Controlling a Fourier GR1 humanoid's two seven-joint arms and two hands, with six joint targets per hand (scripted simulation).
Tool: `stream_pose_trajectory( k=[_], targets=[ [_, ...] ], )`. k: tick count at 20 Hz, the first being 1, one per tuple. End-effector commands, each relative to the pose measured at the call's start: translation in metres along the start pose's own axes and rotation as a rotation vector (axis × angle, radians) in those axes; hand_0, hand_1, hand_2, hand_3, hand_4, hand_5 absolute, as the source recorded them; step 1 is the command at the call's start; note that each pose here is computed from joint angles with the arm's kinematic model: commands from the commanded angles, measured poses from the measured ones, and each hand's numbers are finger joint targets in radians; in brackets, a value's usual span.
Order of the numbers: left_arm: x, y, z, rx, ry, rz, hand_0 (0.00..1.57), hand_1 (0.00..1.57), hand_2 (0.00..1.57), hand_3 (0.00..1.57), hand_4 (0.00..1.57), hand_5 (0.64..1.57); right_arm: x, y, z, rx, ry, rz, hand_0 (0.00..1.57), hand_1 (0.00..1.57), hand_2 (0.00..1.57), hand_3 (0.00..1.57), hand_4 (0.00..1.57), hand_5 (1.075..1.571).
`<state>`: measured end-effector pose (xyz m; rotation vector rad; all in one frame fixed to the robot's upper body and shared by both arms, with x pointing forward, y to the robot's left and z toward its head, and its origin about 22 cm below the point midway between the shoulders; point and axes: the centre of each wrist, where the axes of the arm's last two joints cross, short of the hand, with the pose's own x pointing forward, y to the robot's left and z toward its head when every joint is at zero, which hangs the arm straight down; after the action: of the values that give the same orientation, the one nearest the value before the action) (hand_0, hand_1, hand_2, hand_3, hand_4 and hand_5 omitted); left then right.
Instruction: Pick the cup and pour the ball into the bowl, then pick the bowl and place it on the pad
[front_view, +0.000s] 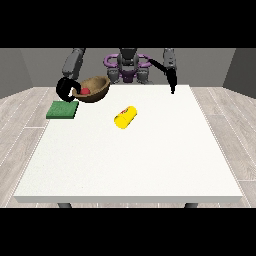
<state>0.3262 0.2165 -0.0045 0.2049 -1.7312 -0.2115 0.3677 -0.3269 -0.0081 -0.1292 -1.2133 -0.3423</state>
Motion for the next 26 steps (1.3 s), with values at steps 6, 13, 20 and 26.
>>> stream_pose_trajectory(
  k=[6,13,20,26],
  targets=[
    [0.010,-0.034,-0.005,-0.014,-0.052,-0.011,0.00,0.00,0.00,0.00,0.00,0.713,0.030,-0.067,0.003,0.014,-0.030,-0.013,1.57,1.57,1.57,0.83,0.89,1.568],
    [0.035,-0.048,-0.013,-0.010,-0.172,-0.025,0.00,0.00,0.00,0.00,0.00,0.714,0.048,-0.129,0.011,-0.006,-0.116,-0.101,1.57,1.57,1.57,0.84,0.87,1.570],
    [0.078,-0.046,-0.019,0.070,-0.388,-0.048,0.00,0.00,0.00,0.00,0.00,0.703,0.092,-0.186,0.026,0.043,-0.293,-0.158,1.57,1.57,1.57,0.00,0.84,1.568],
    [0.100,-0.036,-0.009,0.096,-0.429,-0.059,0.00,0.00,0.00,0.00,0.00,0.699,0.103,-0.179,0.020,0.053,-0.349,-0.205,1.57,1.57,1.57,0.00,0.84,1.570]
  ],
)
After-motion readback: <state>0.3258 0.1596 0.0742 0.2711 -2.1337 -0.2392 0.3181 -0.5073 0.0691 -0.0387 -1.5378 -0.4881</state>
